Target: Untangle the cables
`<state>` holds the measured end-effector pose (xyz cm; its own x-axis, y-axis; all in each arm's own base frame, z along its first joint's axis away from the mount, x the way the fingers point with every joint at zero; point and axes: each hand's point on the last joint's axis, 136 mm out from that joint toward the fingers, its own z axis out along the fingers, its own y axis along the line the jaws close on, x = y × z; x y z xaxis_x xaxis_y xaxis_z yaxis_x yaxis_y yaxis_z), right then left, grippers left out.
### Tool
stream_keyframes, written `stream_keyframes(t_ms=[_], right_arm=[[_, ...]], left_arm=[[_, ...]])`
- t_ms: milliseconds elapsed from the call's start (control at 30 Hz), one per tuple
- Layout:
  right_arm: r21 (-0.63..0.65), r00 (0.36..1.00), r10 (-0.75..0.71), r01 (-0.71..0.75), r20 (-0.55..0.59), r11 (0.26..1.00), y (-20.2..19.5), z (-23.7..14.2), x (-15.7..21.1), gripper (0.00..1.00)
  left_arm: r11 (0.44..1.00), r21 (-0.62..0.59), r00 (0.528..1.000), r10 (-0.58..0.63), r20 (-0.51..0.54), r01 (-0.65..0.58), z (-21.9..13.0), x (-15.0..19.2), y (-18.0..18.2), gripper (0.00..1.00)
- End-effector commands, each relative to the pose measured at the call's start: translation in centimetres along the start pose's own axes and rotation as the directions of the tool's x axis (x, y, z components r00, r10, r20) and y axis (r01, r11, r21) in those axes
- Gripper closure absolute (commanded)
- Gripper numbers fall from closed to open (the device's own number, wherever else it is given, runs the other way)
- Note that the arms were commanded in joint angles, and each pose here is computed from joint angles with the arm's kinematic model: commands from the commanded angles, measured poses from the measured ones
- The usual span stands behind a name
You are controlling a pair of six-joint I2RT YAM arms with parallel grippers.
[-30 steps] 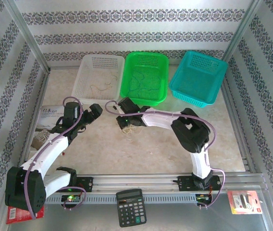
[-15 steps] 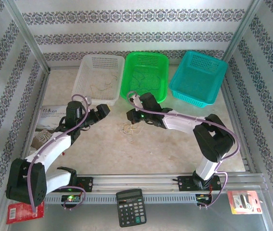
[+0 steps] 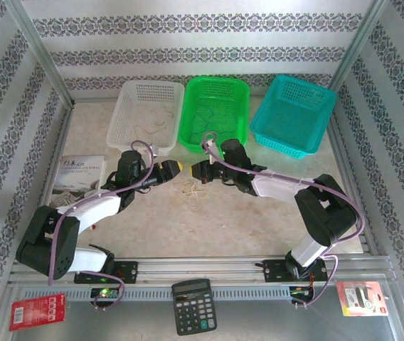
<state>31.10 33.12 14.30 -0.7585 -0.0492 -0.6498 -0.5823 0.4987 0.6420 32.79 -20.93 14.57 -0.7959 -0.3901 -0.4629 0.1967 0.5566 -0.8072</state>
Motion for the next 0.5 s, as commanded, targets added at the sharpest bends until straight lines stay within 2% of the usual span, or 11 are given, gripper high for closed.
stream_keyframes(t_ms=[0,467], right_arm=[[-0.064,0.999,-0.012,0.014,0.039,0.998,1.35,-0.75,-1.00,1.00],[-0.095,0.999,0.000,0.005,0.046,0.995,1.87,-0.99,-0.96,1.00]], left_arm=[[0.994,0.086,0.997,0.056,0.046,-0.060,0.40,-1.44,-2.98,0.44],[0.993,0.096,0.996,0.071,0.046,-0.075,1.06,-1.43,-3.58,0.59]])
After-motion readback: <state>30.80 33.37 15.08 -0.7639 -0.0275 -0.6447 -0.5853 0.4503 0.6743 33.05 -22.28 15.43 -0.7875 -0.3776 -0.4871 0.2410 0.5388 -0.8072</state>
